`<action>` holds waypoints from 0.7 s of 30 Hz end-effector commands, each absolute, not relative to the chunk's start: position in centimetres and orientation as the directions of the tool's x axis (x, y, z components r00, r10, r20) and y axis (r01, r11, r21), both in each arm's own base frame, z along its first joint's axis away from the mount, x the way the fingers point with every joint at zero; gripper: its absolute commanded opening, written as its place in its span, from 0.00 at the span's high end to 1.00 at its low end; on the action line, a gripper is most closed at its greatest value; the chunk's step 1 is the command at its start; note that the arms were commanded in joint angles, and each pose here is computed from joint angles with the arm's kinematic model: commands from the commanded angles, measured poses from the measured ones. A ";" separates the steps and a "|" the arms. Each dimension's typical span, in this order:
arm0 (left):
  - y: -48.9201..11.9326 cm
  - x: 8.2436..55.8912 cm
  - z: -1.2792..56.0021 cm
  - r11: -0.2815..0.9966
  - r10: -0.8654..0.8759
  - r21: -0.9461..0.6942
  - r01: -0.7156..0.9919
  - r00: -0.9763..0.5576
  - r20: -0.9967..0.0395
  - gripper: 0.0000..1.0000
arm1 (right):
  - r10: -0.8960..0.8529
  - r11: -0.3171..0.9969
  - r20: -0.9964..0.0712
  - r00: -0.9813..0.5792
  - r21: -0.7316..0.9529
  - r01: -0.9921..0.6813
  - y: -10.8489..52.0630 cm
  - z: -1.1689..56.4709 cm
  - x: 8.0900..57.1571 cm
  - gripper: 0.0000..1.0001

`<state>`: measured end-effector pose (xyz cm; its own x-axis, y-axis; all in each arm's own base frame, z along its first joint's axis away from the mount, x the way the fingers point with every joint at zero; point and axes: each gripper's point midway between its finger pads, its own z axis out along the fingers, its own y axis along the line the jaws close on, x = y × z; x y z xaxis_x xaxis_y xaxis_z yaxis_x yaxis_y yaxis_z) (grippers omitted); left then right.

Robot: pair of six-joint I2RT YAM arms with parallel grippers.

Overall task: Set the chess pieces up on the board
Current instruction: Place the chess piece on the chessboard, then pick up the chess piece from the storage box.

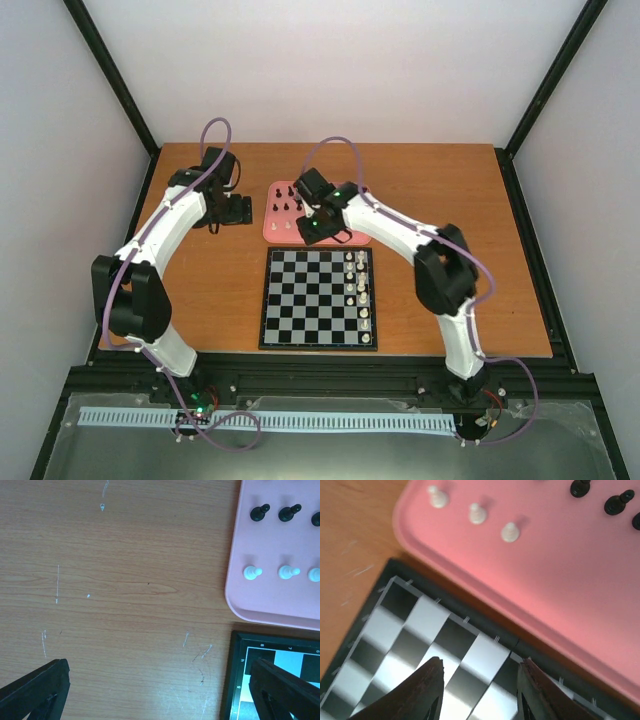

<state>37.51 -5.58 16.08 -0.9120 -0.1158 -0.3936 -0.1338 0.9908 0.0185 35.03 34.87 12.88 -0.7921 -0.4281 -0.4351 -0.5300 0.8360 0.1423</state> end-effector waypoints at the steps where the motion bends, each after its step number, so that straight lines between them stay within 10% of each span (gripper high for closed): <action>1: -5.8 37.8 18.7 0.991 -0.119 -0.002 -0.132 -0.886 -0.449 0.00 | -0.436 0.854 -0.405 -0.804 0.097 -0.512 35.7 10.0 38.3 0.53; 21: -5.9 37.8 18.2 0.992 -0.116 -0.001 -0.128 -0.893 -0.436 0.00 | -0.433 0.833 -0.445 -0.784 0.136 -0.537 39.2 5.3 45.2 0.58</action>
<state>37.26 -5.56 16.70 -0.9073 -0.1173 -0.4038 -0.1335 0.9910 0.0120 44.76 38.42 5.32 -0.7998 -0.4191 -0.4297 -0.5119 0.8501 0.1236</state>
